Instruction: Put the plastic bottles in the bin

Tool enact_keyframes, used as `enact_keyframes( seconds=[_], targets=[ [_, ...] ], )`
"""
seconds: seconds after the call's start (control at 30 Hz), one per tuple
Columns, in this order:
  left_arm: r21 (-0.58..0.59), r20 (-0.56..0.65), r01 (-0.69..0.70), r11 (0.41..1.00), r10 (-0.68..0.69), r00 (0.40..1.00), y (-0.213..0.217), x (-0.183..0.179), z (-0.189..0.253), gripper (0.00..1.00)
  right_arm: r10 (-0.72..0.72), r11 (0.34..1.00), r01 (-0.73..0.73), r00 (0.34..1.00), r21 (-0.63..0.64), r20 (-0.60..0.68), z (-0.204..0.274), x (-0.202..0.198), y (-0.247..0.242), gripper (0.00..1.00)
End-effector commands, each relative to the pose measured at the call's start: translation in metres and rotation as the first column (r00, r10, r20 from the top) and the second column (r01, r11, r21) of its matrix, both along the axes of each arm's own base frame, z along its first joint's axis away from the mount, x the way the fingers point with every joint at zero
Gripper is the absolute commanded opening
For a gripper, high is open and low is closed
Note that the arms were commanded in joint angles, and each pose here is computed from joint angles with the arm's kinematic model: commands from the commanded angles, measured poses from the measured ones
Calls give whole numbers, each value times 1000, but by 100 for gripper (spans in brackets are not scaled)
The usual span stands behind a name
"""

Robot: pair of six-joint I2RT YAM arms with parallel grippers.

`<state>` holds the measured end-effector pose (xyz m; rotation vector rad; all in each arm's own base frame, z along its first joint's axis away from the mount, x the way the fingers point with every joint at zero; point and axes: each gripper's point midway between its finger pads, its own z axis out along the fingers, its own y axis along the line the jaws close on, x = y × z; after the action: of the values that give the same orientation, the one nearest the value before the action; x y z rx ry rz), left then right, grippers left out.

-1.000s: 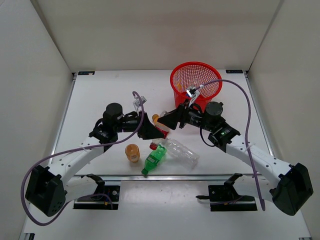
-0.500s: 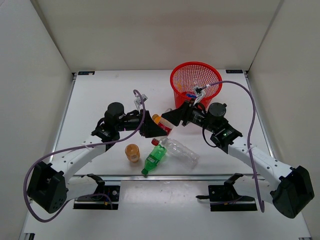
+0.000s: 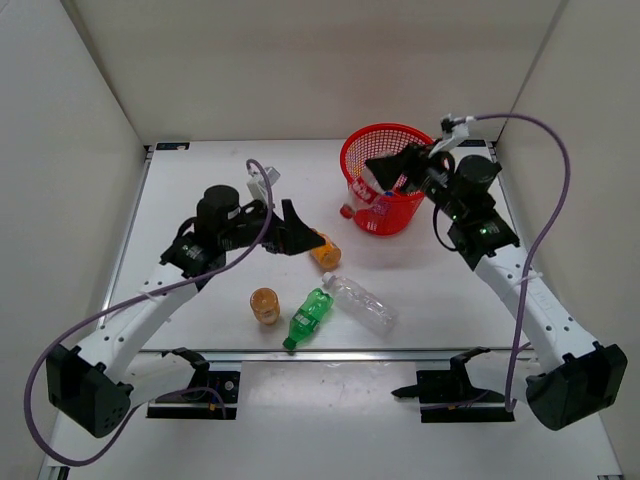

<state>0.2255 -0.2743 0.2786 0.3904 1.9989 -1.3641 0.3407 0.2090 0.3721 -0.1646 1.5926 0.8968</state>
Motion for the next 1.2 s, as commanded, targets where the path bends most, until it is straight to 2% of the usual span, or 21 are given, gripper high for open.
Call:
enact_keyframes(
  seconds=[0.0,0.03,0.07,0.13,0.27,0.33,0.43,0.47,0.5,0.53,0.6,0.73,0.77,0.9,0.97,1.17],
  targets=[
    [447,68,-347,824,355,932,71,33,-45,99,-186,970,209,967,-122,175,41,36,-38,0],
    [564,83,-409,717,444,892,99,40,-67,98,-213,965,238,957,-114,196,54,41,-44,0],
    [631,87,-437,642,501,861,119,41,-79,99,-252,948,282,948,-149,194,46,55,-51,0],
    [692,52,-429,580,554,831,146,40,-100,98,-306,918,348,926,-190,221,47,74,-63,0],
    [740,74,-446,504,597,799,163,32,-115,99,-396,853,438,897,-284,195,19,118,-79,0],
    [750,55,-418,513,581,812,159,27,-122,99,-430,827,467,884,-312,183,4,135,-86,1],
    [749,17,-379,544,556,831,150,24,-127,98,-456,804,472,880,-361,133,-27,157,-90,13],
    [756,5,-364,544,551,834,149,22,-130,99,-453,805,467,882,-366,127,-30,160,-89,26],
    [770,7,-354,531,547,837,150,18,-132,99,-460,797,465,881,-386,113,-41,163,-89,43],
    [778,6,-343,526,541,841,151,16,-134,98,-457,790,456,884,-409,104,-48,165,-86,51],
    [777,-1,-324,539,516,857,150,12,-135,98,-463,781,469,878,-413,121,-44,167,-86,73],
    [788,-9,-287,545,475,880,149,5,-136,99,-458,782,470,879,-408,135,-34,165,-87,99],
    [794,-11,-276,542,466,885,148,3,-138,99,-458,784,473,878,-402,139,-29,163,-89,100],
    [742,-48,-214,636,369,928,130,-6,-130,99,-440,780,457,886,-427,144,-19,144,-85,99],
    [724,-38,-195,662,320,947,124,-11,-123,98,-422,780,442,894,-443,150,-13,130,-83,100],
    [744,-9,-205,636,316,949,132,-22,-116,98,-352,785,331,934,-524,62,-26,79,-78,99]
  ],
)
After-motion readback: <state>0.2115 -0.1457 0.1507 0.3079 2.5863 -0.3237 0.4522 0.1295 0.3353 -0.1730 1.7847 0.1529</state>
